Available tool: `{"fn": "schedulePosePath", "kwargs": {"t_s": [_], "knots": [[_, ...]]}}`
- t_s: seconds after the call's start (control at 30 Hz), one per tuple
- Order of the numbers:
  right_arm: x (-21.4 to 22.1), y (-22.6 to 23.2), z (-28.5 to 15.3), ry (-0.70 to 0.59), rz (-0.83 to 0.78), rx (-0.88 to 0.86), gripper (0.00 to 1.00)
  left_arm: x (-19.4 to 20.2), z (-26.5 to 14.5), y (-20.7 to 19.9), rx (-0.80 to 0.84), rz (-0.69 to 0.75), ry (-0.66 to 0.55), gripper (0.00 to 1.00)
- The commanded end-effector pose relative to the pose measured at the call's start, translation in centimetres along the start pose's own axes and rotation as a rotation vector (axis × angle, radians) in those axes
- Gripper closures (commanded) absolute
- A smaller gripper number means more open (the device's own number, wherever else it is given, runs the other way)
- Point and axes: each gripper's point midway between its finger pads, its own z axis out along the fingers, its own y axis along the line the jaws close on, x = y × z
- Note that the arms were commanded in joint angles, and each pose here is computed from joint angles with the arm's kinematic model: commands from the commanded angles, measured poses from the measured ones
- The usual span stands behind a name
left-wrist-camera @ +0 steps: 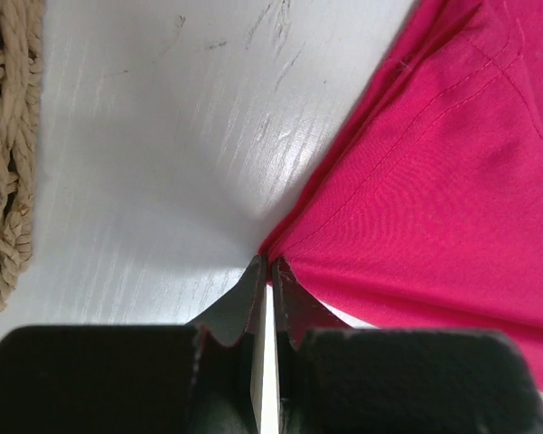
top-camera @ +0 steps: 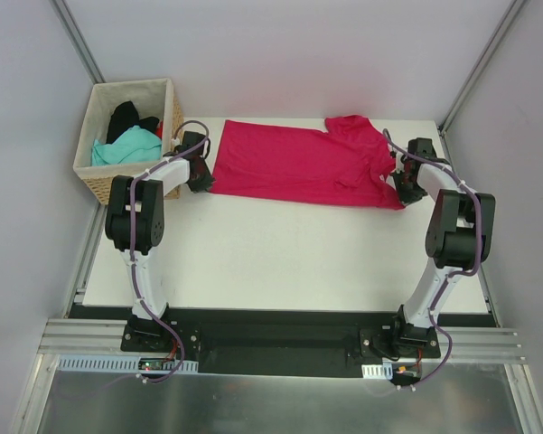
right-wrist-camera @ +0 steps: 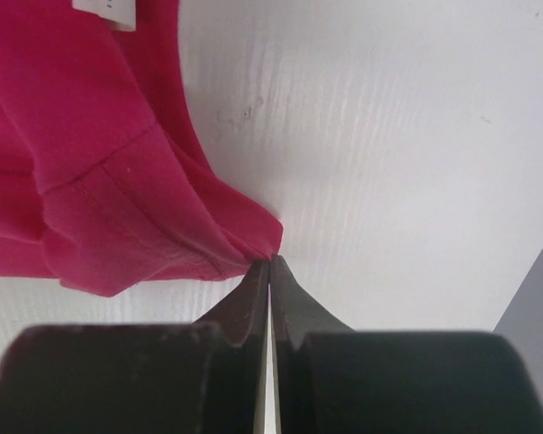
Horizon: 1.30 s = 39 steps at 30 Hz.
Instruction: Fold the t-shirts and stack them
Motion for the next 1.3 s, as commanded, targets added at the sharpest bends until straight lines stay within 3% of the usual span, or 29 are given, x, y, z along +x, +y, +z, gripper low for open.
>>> {"fn": "schedulePosePath", "kwargs": {"t_s": [0.0,0.63,1.27], "knots": [[0.7,-2.7,-1.7,-0.004,0.048,0.101,0.99,-0.3,-0.7,3.5,-0.12,-0.007,-0.023,1.0],[1.3,-4.9,-1.8,0.009,0.134,0.187,0.99,-0.7,-1.4,5.8,-0.192,-0.064,-0.058,1.0],[1.1,-5.4,-1.6,-0.029,0.246,0.136,0.99,-0.7,-1.6,7.1,-0.241,-0.126,-0.081,1.0]]}}
